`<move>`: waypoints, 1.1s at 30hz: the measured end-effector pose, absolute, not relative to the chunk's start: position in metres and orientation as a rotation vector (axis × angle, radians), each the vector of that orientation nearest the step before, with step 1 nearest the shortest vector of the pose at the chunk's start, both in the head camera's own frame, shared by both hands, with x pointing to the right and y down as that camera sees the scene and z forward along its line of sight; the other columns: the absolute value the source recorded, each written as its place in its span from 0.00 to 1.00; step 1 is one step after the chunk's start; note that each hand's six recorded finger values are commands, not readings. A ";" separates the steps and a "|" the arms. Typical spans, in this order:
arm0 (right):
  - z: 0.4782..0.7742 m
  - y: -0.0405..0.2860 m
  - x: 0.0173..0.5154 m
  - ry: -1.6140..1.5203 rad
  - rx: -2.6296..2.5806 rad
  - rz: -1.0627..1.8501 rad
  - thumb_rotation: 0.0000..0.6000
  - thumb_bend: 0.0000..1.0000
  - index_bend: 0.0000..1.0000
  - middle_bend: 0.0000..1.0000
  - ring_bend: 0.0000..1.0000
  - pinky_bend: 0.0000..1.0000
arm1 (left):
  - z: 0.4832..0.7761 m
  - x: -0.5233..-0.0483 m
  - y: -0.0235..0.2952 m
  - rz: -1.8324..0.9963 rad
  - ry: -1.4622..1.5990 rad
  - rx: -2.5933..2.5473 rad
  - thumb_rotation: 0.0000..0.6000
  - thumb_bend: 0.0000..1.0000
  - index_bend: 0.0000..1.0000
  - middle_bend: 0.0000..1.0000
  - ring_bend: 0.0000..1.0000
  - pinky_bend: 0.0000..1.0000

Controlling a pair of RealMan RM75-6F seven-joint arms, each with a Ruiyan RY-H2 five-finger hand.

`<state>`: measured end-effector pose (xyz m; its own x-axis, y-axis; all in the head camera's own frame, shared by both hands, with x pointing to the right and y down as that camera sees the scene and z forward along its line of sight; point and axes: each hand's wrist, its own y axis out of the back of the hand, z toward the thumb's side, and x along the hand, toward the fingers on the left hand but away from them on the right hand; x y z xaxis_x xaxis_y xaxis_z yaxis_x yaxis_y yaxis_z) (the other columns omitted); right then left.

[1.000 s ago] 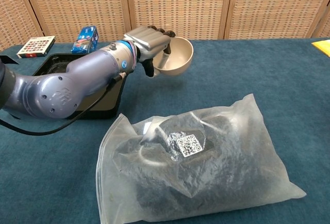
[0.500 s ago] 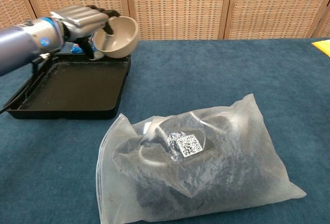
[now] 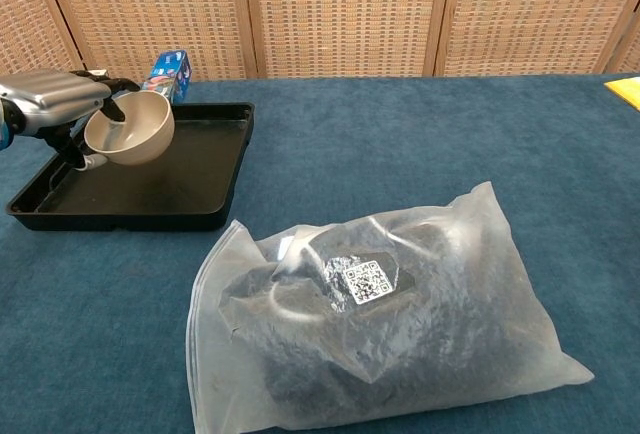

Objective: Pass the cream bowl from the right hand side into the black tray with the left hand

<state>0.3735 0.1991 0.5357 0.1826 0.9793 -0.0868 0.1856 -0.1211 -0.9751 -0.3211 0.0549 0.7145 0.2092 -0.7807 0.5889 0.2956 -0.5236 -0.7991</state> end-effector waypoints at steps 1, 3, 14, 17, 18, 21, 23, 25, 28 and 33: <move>0.536 0.199 0.374 -1.166 -1.509 1.053 1.00 0.20 0.01 0.00 0.00 0.14 | 0.716 -0.321 0.055 -1.483 0.473 -1.572 1.00 0.42 0.64 0.00 0.00 0.00; 0.536 0.199 0.374 -1.167 -1.509 1.053 1.00 0.20 0.01 0.00 0.00 0.14 | 0.720 -0.319 0.056 -1.485 0.473 -1.578 1.00 0.42 0.58 0.00 0.00 0.00; 0.536 0.198 0.377 -1.173 -1.505 1.055 1.00 0.20 0.01 0.00 0.00 0.14 | 0.731 -0.307 0.052 -1.500 0.487 -1.563 1.00 0.33 0.11 0.00 0.00 0.00; 0.536 0.198 0.377 -1.174 -1.504 1.054 1.00 0.20 0.01 0.00 0.00 0.14 | 0.728 -0.305 0.050 -1.494 0.507 -1.563 1.00 0.33 0.07 0.00 0.00 0.00; 0.536 0.198 0.377 -1.174 -1.505 1.054 1.00 0.20 0.01 0.00 0.00 0.14 | 0.726 -0.304 0.049 -1.489 0.522 -1.566 1.00 0.33 0.06 0.00 0.00 0.00; 0.537 0.199 0.377 -1.171 -1.508 1.052 1.00 0.20 0.01 0.00 0.00 0.14 | 0.711 -0.304 0.047 -1.453 0.608 -1.583 1.00 0.31 0.04 0.00 0.00 0.00; 0.537 0.199 0.376 -1.170 -1.508 1.054 1.00 0.20 0.01 0.00 0.00 0.14 | 0.698 -0.304 0.048 -1.420 0.678 -1.602 1.00 0.30 0.03 0.00 0.00 0.00; 0.537 0.199 0.376 -1.169 -1.510 1.055 1.00 0.20 0.01 0.00 0.00 0.14 | 0.680 -0.305 0.052 -1.379 0.757 -1.625 1.00 0.28 0.01 0.00 0.00 0.00; 0.537 0.199 0.376 -1.166 -1.509 1.054 1.00 0.20 0.01 0.00 0.00 0.14 | 0.651 -0.311 0.064 -1.323 0.867 -1.647 1.00 0.26 0.00 0.00 0.00 0.00; 0.536 0.201 0.373 -1.149 -1.504 1.050 1.00 0.20 0.01 0.00 0.00 0.12 | 0.599 -0.340 0.094 -1.279 1.008 -1.598 1.00 0.20 0.00 0.00 0.00 0.00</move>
<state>0.3729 0.2009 0.5358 0.1936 0.9773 -0.0860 0.1729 -0.1203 -0.9776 -0.3395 0.0943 0.5990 0.1583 -0.9363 0.3135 -0.0866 -0.3294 -0.9402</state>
